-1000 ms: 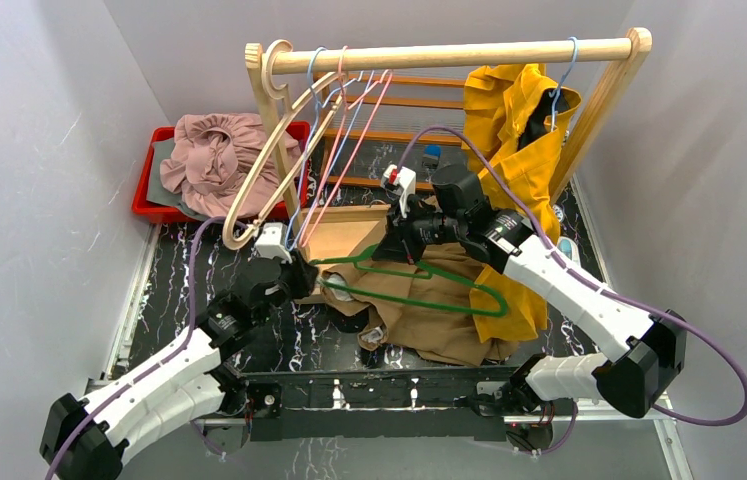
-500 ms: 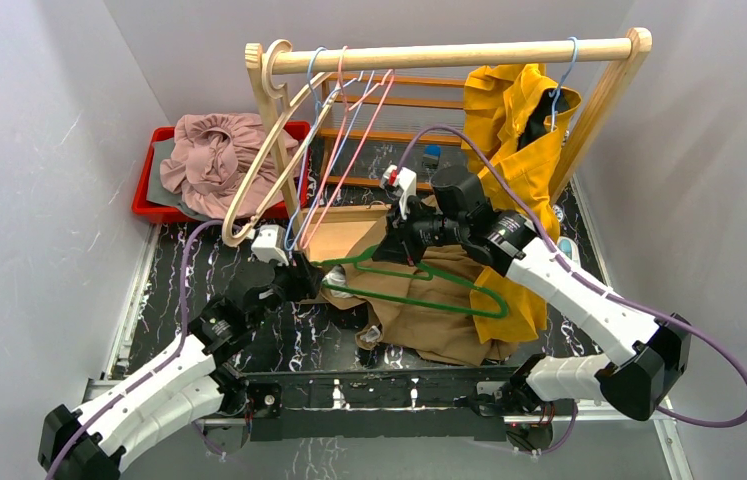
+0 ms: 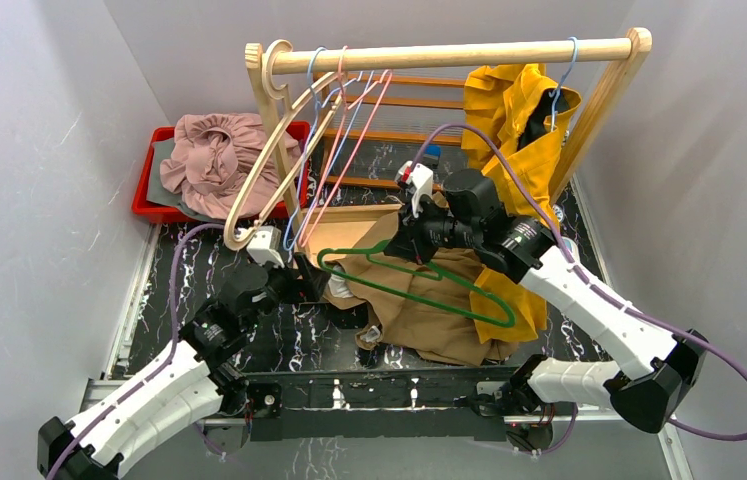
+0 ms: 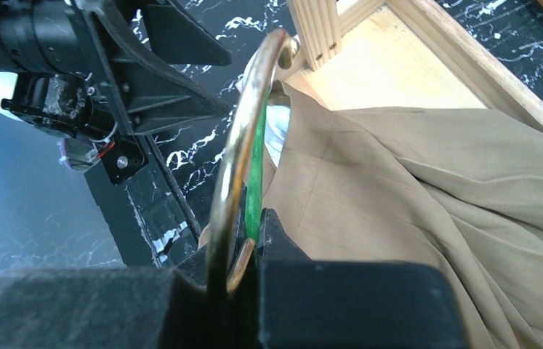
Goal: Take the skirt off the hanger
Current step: Remove the skirt from the hanger, then place the hanger at the clothesline, then pick up the skirt from the center of the board.
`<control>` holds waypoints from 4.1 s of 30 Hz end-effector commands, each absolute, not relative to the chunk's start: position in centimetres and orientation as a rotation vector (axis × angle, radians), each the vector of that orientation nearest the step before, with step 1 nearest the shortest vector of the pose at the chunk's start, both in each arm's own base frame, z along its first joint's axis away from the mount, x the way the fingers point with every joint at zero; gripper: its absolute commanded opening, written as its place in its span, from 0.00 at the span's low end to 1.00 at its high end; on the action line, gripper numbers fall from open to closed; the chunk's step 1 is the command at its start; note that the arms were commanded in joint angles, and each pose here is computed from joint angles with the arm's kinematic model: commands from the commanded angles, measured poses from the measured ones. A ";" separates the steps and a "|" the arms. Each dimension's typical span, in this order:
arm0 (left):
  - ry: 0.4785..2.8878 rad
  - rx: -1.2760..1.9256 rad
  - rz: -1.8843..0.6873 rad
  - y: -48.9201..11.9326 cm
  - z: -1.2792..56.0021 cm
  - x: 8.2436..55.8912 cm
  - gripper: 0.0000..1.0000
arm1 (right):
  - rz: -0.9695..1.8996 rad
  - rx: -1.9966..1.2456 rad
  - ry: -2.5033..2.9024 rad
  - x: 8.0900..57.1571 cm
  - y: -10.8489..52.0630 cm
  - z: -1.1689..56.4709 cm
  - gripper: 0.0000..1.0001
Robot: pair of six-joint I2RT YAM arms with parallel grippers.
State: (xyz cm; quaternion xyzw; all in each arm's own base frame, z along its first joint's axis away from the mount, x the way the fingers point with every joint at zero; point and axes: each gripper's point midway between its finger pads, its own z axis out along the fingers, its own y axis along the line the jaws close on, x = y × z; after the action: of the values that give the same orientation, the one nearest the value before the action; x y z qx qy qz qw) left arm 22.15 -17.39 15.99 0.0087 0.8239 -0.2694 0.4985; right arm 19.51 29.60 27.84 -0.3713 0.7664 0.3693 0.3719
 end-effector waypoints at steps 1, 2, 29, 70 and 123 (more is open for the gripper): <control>1.970 -0.003 -0.699 -17.5 16.9 21.7 0.82 | 0.900 -0.871 1.885 20.0 28.5 31.7 0.00; 1.972 -0.013 -0.707 -17.5 16.8 21.7 0.84 | 0.869 -0.846 1.890 20.3 28.1 31.9 0.00; 2.105 -0.163 -0.805 -19.7 11.3 21.9 0.91 | 0.576 -0.490 1.648 23.3 21.1 44.6 0.00; 2.106 -0.090 -0.987 -21.2 12.4 19.6 0.99 | 0.219 -0.184 1.439 37.0 24.1 51.4 0.00; 2.167 -0.040 -0.719 -19.9 14.8 20.1 0.00 | 0.383 -0.305 1.552 22.9 14.6 47.0 0.98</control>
State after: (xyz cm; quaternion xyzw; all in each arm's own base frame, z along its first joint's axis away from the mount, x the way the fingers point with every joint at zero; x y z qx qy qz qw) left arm 20.47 -22.80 13.47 -0.0542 0.8543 -0.3336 0.3949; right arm 22.80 14.91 45.34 -0.1542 0.7138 0.1618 0.6638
